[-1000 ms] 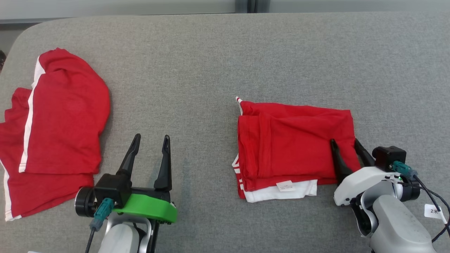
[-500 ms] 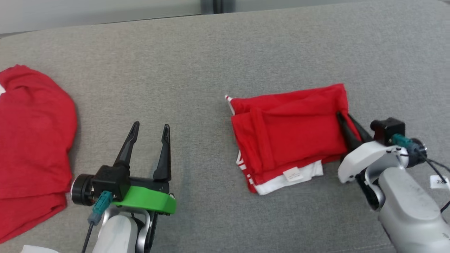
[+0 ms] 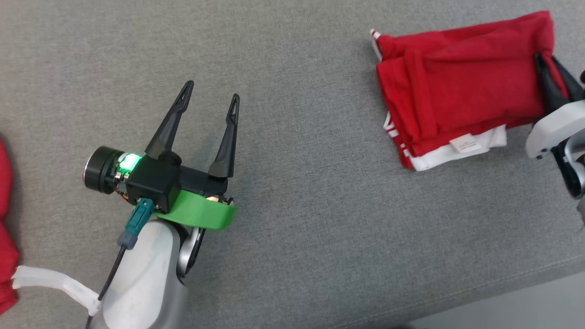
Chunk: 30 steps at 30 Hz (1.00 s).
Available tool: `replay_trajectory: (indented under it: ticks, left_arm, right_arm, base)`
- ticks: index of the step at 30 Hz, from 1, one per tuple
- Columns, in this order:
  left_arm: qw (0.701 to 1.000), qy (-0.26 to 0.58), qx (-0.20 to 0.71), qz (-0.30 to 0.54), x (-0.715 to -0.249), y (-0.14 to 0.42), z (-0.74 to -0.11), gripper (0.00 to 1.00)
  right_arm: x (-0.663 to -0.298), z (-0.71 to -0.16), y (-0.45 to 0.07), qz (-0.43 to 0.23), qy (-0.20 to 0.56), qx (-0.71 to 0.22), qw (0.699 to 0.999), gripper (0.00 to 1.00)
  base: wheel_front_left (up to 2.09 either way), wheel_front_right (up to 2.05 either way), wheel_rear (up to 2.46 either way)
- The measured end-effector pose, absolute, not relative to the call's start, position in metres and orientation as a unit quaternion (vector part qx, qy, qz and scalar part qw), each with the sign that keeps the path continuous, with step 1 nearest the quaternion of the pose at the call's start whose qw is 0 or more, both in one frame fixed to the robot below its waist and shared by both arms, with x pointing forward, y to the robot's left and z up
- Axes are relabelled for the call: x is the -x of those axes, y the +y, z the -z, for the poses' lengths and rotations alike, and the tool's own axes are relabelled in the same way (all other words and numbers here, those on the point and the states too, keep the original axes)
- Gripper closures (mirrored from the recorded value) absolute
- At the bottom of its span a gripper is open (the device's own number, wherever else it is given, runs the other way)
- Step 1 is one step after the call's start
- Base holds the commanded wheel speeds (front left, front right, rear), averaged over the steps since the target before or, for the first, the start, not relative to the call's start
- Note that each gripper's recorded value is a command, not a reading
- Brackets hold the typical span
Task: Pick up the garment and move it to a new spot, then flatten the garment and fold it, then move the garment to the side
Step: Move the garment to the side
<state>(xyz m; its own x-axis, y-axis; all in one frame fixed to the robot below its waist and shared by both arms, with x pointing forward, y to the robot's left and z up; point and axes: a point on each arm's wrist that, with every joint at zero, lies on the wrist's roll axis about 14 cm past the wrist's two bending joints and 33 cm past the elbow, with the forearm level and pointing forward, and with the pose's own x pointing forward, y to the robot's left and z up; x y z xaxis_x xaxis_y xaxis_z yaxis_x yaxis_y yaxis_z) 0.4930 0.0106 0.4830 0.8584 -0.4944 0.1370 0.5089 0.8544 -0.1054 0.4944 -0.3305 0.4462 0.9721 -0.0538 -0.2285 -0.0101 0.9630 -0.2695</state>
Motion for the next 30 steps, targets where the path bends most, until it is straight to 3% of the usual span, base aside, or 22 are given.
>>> replay_trajectory:
  ticks: [9, 16, 17, 18, 19, 25, 30]
  left_arm:
    - [0.952, -0.044, 0.078, 0.294, -0.517, -0.016, -0.456, 0.0]
    - [0.953, -0.019, 0.08, 0.291, -0.522, -0.012, -0.429, 0.0]
    - [0.954, -0.017, 0.08, 0.29, -0.522, -0.011, -0.428, 0.0]
    - [0.954, -0.017, 0.079, 0.287, -0.523, -0.01, -0.428, 0.0]
    - [0.957, -0.019, 0.08, 0.279, -0.525, -0.004, -0.43, 0.0]
    - [0.961, -0.032, 0.083, 0.26, -0.524, 0.006, -0.448, 0.0]
    - [0.97, -0.039, 0.095, 0.222, -0.518, 0.029, -0.466, 0.0]
  right_arm:
    - [-0.502, -0.445, -0.402, 0.074, 0.158, 0.203, 0.964, 1.0]
    - [-0.508, -0.44, -0.424, 0.105, 0.167, 0.205, 0.959, 1.0]
    - [-0.508, -0.439, -0.425, 0.109, 0.168, 0.204, 0.958, 0.76]
    - [-0.509, -0.438, -0.425, 0.107, 0.169, 0.206, 0.958, 0.08]
    - [-0.512, -0.443, -0.425, 0.108, 0.16, 0.207, 0.959, 0.0]
    - [-0.519, -0.476, -0.414, 0.102, 0.109, 0.208, 0.967, 0.0]
    - [-0.525, -0.499, -0.374, 0.068, 0.055, 0.176, 0.981, 0.0]
  base:
    - [0.0, 0.0, 0.0]
    - [0.0, 0.0, 0.0]
    - [0.0, 0.0, 0.0]
    - [0.0, 0.0, 0.0]
    - [0.0, 0.0, 0.0]
    - [0.0, 0.0, 0.0]
    - [0.0, 0.0, 0.0]
